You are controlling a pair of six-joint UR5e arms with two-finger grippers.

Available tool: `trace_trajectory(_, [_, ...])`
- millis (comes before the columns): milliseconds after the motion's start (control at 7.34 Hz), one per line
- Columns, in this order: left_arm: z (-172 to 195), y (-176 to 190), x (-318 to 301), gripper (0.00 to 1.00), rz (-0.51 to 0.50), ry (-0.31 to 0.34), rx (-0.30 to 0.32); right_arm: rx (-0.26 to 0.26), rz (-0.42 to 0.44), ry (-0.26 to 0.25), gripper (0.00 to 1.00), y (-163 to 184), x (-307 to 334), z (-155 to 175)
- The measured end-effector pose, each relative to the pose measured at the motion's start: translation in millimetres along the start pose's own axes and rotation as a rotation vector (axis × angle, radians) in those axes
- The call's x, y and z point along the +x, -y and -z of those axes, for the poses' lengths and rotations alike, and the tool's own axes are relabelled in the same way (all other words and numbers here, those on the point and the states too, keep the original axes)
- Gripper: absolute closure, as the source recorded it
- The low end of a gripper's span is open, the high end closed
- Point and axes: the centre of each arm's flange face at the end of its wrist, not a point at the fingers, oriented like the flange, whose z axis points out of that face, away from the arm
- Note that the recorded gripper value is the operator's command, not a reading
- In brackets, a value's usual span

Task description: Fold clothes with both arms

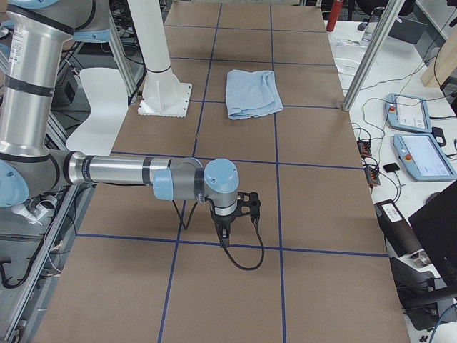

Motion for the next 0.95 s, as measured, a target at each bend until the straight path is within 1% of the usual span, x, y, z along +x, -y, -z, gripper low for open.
trace_trajectory(954, [-0.3,0.3,1.2,0.0,-0.003,-0.006,0.0,0.006,0.005,0.0,0.0,0.3,-2.0,2.2])
